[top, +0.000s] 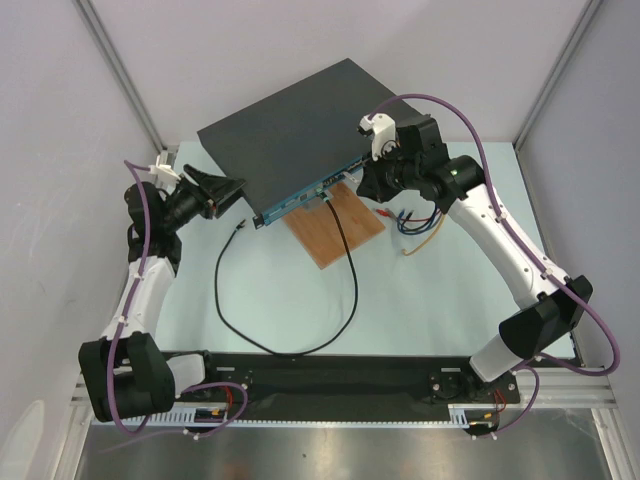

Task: Insert the plug into the switch port

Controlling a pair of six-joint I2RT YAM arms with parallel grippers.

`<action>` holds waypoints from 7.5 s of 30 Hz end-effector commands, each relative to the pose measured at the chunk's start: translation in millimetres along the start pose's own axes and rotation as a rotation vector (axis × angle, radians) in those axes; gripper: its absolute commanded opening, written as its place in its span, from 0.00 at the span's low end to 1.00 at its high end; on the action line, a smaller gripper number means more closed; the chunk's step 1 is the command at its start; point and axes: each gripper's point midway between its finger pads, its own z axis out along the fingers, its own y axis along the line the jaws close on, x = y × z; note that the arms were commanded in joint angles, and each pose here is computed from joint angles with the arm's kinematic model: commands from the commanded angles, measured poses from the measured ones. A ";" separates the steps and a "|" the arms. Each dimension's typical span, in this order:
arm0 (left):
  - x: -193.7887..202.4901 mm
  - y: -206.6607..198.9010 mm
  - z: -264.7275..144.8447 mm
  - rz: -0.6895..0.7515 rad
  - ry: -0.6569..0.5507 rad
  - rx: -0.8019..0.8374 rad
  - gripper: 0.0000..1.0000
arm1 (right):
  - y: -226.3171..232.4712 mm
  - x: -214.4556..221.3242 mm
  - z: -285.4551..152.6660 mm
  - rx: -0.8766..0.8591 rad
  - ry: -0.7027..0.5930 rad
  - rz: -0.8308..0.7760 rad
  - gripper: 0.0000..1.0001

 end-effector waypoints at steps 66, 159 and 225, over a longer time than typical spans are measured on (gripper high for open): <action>0.0 -35.3 9.0 0.145 -0.012 0.090 0.00 | 1.2 -22.2 -4.4 0.054 -0.062 -0.065 0.00; 3.8 -26.0 12.2 0.128 0.004 0.078 0.00 | -6.4 -77.8 4.2 0.186 -0.228 -0.145 0.00; 2.4 -29.1 12.7 0.128 0.002 0.081 0.00 | -12.4 -55.1 4.2 0.143 -0.136 -0.095 0.00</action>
